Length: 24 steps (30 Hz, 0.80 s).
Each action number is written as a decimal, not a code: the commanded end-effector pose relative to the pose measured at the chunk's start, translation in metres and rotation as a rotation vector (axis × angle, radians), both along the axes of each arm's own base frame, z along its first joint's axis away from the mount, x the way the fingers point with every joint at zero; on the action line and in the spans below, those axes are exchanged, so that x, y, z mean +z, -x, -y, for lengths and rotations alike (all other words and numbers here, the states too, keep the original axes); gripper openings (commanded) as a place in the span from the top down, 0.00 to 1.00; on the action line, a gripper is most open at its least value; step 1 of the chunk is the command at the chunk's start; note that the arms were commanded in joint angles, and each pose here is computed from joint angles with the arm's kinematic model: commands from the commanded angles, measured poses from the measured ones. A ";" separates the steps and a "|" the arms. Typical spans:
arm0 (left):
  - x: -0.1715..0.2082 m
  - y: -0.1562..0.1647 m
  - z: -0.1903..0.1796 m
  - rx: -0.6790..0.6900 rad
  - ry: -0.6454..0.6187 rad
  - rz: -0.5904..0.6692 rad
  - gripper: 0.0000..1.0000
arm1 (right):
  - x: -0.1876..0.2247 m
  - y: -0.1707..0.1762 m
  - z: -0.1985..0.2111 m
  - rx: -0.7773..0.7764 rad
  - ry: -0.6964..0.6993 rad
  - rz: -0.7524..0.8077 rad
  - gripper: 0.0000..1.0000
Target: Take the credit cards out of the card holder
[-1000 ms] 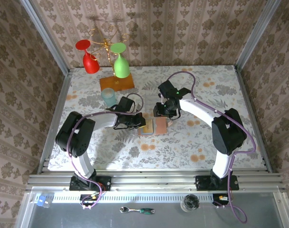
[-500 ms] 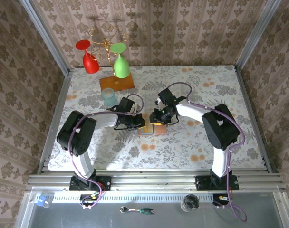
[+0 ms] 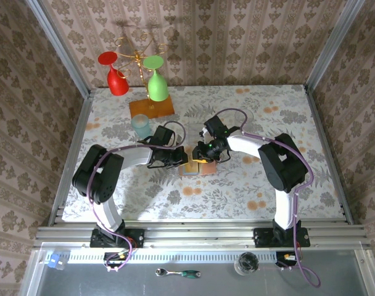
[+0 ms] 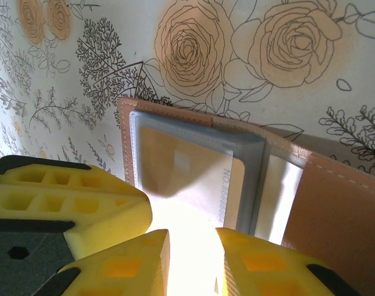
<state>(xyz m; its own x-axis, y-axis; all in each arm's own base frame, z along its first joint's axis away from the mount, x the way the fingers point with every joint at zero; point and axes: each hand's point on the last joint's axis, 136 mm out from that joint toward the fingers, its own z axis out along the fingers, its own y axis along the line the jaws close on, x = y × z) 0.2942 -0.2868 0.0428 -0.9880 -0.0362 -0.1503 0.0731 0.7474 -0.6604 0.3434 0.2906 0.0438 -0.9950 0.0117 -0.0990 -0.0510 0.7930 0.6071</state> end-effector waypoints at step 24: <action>-0.019 0.007 -0.018 0.014 -0.088 -0.055 1.00 | -0.023 0.013 0.000 0.007 -0.035 -0.101 0.84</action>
